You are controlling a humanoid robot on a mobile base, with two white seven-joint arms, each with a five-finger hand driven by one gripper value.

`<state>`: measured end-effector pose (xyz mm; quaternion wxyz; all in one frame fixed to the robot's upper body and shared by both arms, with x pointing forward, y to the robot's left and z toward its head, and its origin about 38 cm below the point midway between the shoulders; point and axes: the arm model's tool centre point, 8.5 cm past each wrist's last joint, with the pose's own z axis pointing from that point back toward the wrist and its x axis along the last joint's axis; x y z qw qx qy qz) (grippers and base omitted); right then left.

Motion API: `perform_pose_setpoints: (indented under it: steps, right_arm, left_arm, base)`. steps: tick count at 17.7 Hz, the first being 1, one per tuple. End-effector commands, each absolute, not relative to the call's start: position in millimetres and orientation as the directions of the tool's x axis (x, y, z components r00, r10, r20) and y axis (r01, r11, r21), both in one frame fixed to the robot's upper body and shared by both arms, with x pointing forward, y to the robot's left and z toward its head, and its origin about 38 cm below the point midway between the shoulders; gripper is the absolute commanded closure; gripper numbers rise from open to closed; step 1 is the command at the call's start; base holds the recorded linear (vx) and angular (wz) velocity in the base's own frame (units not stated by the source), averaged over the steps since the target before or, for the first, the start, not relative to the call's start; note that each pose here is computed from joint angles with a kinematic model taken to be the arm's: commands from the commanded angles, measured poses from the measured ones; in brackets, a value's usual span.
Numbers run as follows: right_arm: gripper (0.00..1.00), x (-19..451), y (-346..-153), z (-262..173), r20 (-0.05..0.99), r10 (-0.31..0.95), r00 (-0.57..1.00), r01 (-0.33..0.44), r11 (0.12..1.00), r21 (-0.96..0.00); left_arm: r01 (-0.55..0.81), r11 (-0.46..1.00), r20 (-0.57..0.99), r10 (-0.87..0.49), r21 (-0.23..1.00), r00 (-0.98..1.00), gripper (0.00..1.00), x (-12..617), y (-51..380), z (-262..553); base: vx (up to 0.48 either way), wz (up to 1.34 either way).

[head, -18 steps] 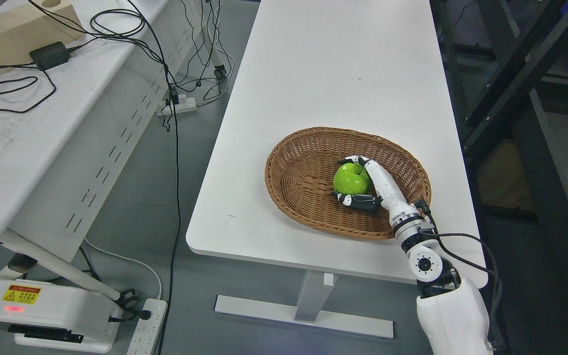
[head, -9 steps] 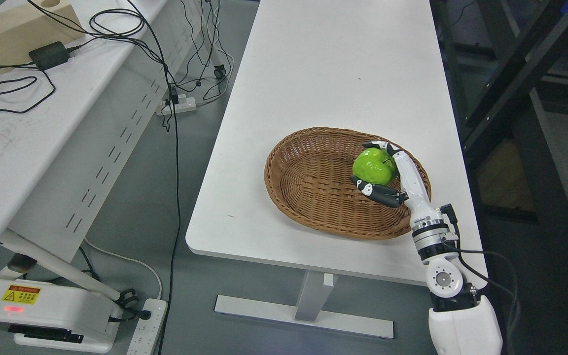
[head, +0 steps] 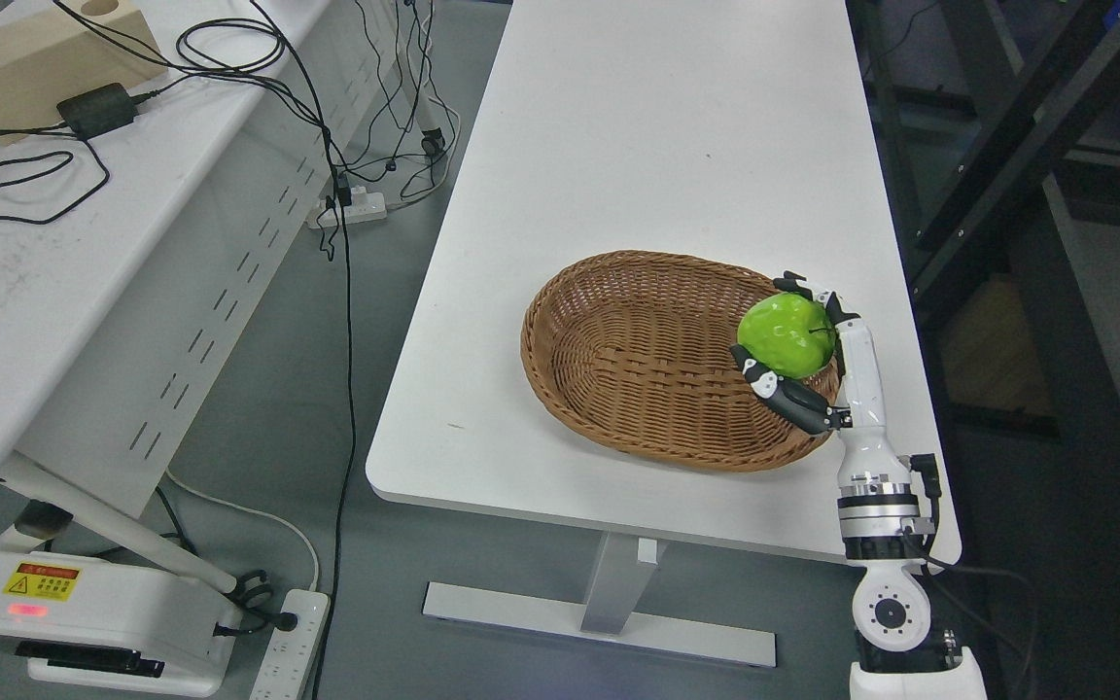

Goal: Place green apple on left shelf middle layer
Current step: 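Lift the green apple out of the basket with the right hand, then hold the apple in the right hand while turning toward the black shelf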

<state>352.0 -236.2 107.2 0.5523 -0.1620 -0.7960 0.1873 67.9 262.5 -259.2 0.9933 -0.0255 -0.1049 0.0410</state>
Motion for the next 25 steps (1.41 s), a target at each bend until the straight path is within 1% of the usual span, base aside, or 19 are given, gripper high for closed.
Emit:
perform_pose_setpoints:
  steps: [1, 2, 3, 4, 10, 13, 25]
  right_arm:
    - [1.00, 337.9, -253.2, 107.6, 0.897, 0.350, -0.269, 0.058, 0.936, -0.347]
    - [1.00, 334.6, -251.8, 102.5, 0.917, 0.307, -0.257, 0.018, 0.950, -0.313]
    - [1.00, 332.9, -252.0, 100.5, 0.929, 0.272, -0.252, 0.006, 0.960, -0.280]
    - [1.00, 332.8, -252.0, 101.2, 0.930, 0.263, -0.256, 0.005, 0.963, -0.271]
    - [1.00, 330.8, -251.2, 106.8, 0.917, 0.257, -0.306, 0.011, 0.964, -0.267]
    - [1.00, 327.7, -255.1, 110.4, 0.902, 0.260, -0.344, 0.026, 0.963, -0.268]
    - [1.00, 317.5, -251.9, 98.1, 0.916, 0.252, -0.312, 0.007, 0.965, -0.263]
  left_arm:
    - [-0.074, 0.996, 0.206, 0.081, -0.042, 0.975, 0.00, 67.7, 273.6, -258.3]
    - [-0.077, 0.996, 0.208, 0.084, -0.042, 0.975, 0.00, 67.9, 273.8, -258.2]
    - [-0.074, 0.996, 0.206, 0.081, -0.042, 0.975, 0.00, 67.7, 273.6, -258.3]
    - [-0.077, 0.996, 0.208, 0.084, -0.042, 0.975, 0.00, 67.9, 273.8, -258.2]
    - [-0.077, 0.996, 0.208, 0.084, -0.042, 0.975, 0.00, 67.9, 273.8, -258.2]
    - [-0.077, 0.996, 0.206, 0.084, -0.042, 0.975, 0.00, 67.7, 273.8, -258.2]
    - [-0.077, 0.996, 0.206, 0.084, -0.042, 0.975, 0.00, 67.7, 273.8, -258.2]
  base:
    - [0.000, 0.00]
    - [0.000, 0.00]
    - [0.000, 0.00]
    - [-0.010, 0.00]
    - [-0.031, 0.00]
    - [-0.076, 0.01]
    - [-0.149, 0.02]
